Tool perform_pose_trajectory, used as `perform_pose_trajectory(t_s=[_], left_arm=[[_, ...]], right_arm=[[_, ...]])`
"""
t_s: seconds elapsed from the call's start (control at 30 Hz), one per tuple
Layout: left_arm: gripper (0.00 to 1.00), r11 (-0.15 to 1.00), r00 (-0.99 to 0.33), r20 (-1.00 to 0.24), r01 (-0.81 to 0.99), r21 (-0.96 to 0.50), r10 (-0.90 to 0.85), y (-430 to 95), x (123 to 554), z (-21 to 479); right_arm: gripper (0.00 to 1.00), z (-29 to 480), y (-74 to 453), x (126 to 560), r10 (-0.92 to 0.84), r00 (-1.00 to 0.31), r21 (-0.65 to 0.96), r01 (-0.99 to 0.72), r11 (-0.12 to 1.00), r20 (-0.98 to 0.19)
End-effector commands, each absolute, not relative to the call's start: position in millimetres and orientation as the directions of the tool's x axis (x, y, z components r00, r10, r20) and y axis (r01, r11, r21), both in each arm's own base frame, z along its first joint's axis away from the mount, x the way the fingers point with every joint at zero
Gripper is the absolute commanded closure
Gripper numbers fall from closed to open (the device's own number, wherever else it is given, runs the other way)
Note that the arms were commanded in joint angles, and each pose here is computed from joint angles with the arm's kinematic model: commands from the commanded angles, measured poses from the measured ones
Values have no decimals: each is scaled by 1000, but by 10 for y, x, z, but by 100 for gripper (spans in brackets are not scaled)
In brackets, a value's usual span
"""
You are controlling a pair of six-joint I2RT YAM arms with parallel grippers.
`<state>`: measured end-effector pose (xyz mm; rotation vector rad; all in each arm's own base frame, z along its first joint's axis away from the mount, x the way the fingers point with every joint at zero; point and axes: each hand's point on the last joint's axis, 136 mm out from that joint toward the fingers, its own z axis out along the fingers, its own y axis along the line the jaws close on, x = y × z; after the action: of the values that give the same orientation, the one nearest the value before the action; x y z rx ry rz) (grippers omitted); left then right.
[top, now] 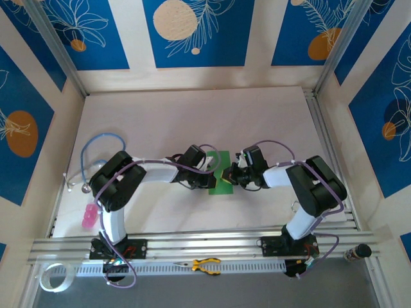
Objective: Fold a paper plane with a square sheet of paper (pick it up from the middle)
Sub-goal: Fold the triangle a second time at the center of the table.
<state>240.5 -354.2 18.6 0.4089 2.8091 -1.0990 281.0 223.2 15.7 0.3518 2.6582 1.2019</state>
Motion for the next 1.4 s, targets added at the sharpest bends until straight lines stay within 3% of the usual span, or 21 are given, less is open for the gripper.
perform_pose_trajectory(t_s=[0.0,0.33,0.6,1.0,1.37], left_arm=[[100,817,-973,-31,210,-537,230,-3175,2075,-257],[100,817,-973,-29,208,-537,229,-3173,2073,-257],[100,816,-973,-37,212,-538,228,-3182,2083,-230],[100,796,-973,-54,216,-565,225,-3271,2135,-128],[100,694,-959,-199,284,-661,203,-3659,2430,518]], right_arm=[[100,25,2004,2863,357,-930,718,191,669,-85],[100,169,1686,3108,434,-896,712,243,659,-97],[100,579,1992,3005,352,-925,774,119,622,-141],[100,197,2151,2854,307,-949,720,166,674,-68],[100,-23,1983,2744,314,-950,692,220,688,-10]])
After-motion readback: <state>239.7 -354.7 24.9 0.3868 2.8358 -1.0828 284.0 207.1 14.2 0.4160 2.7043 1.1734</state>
